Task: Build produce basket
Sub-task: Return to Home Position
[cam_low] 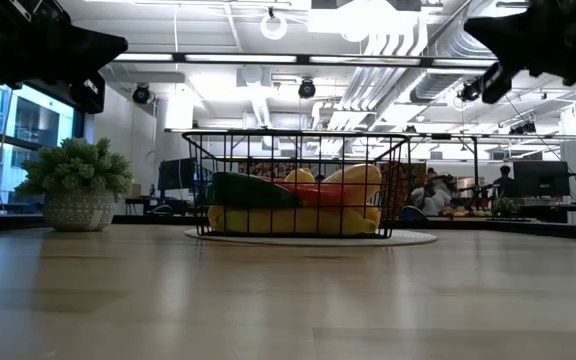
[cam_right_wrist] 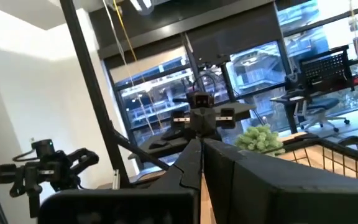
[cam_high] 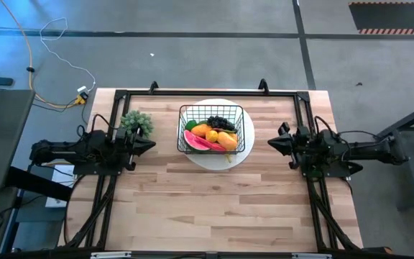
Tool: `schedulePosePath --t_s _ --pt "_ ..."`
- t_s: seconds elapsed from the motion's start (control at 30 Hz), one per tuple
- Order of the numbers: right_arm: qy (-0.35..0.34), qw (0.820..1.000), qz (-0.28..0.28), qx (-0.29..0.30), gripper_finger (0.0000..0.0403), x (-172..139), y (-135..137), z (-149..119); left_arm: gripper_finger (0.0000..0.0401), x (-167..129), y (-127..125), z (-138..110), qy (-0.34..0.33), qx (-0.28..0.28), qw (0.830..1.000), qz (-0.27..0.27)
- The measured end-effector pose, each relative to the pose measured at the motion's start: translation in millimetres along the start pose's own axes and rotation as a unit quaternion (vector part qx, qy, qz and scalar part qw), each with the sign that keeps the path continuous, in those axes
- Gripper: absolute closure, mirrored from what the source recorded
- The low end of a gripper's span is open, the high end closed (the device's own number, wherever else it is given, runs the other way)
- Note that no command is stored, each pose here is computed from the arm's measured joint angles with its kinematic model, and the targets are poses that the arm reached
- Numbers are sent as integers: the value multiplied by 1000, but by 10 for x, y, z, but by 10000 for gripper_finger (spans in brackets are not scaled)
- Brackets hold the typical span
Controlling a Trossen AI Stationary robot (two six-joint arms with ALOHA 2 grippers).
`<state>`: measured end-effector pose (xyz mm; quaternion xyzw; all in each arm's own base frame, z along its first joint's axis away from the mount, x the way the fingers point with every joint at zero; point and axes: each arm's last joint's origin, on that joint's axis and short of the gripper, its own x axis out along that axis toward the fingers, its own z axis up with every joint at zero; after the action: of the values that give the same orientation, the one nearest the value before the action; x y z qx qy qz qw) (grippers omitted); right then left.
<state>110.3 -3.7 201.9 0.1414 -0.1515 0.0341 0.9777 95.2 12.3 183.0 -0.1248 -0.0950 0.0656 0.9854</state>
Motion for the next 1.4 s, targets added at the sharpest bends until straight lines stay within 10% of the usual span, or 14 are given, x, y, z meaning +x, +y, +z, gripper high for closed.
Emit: schedulePosePath --t_s 0.5,1.4 --pt "157 983 -62 -66 403 -209 -97 -311 400 0 0 0 0 0 1000 0" --pt "161 979 -96 -79 403 -206 -122 -320 400 0 -1 2 0 0 1000 0"
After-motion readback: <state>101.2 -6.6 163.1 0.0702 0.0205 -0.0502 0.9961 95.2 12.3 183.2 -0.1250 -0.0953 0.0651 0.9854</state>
